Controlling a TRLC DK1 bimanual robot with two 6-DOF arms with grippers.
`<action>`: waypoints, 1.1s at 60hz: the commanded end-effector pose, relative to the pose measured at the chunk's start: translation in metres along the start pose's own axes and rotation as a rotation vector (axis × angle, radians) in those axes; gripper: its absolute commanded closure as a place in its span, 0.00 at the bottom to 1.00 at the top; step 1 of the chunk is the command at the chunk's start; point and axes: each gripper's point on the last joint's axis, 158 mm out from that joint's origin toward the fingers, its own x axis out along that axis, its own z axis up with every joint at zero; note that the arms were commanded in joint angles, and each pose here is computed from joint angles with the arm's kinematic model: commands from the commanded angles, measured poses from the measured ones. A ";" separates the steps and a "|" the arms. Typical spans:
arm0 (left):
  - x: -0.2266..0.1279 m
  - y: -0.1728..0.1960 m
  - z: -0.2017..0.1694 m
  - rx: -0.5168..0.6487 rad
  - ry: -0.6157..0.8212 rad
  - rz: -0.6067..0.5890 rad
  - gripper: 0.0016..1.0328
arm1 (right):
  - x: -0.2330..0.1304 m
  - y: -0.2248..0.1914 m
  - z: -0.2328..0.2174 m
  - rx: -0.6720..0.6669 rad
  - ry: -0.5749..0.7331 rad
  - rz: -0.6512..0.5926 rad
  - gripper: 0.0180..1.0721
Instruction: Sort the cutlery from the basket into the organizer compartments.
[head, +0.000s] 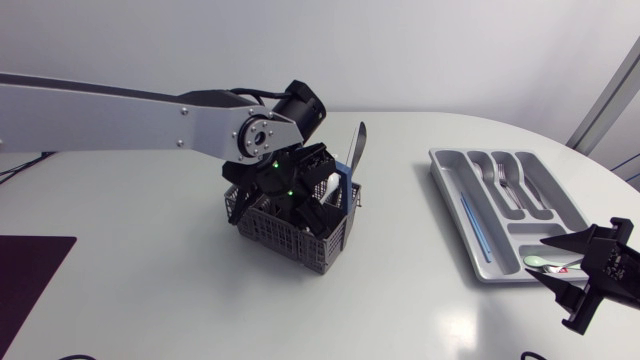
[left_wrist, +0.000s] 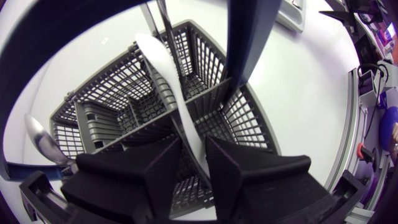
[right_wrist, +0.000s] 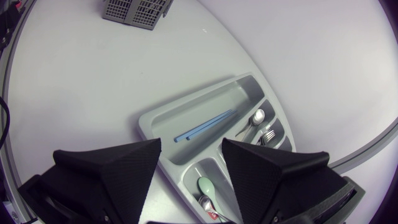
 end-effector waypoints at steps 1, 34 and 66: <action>-0.004 -0.002 0.004 -0.020 -0.006 -0.012 0.79 | 0.002 0.010 0.000 0.016 -0.006 0.018 0.32; -0.025 -0.007 0.010 -0.067 -0.064 -0.091 0.85 | 0.002 0.012 0.000 0.018 -0.004 0.019 0.32; -0.043 -0.006 0.013 -0.099 -0.111 -0.144 0.85 | 0.005 0.017 0.004 0.014 -0.012 0.035 0.32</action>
